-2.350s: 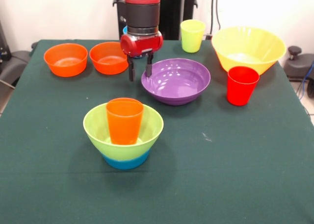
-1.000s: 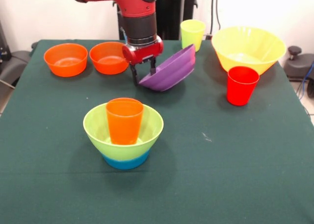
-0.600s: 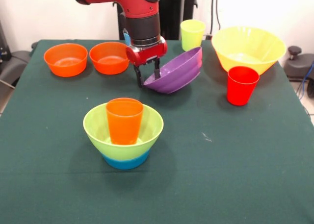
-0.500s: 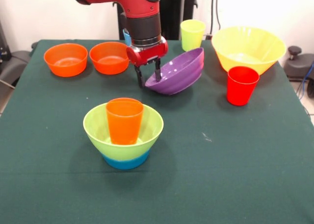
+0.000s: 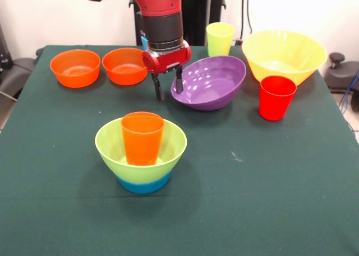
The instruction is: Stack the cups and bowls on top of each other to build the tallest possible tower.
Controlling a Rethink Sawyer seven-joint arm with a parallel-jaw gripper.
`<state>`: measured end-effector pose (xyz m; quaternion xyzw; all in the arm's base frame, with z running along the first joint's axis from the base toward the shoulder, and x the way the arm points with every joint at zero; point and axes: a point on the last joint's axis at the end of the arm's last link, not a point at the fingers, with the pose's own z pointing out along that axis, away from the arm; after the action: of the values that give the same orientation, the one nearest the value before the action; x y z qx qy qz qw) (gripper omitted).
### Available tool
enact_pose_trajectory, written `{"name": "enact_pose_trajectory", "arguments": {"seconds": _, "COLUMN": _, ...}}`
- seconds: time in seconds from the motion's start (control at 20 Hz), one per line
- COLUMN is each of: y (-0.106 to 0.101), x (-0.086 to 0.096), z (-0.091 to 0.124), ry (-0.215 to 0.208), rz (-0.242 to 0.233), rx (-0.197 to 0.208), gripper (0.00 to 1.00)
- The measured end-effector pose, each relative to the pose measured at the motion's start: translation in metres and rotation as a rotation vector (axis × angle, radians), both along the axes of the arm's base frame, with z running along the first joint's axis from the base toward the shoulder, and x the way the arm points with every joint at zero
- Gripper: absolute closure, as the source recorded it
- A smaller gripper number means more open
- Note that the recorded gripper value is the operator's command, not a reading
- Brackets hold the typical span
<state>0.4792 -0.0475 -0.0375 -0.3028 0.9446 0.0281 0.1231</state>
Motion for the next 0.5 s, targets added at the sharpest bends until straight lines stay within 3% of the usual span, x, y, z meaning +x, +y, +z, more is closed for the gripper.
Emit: {"name": "enact_pose_trajectory", "arguments": {"seconds": 0.5, "y": -0.0013, "x": 0.0059, "z": 0.0057, "ry": -0.016, "rz": 0.002, "rx": -0.006, "gripper": 0.00}}
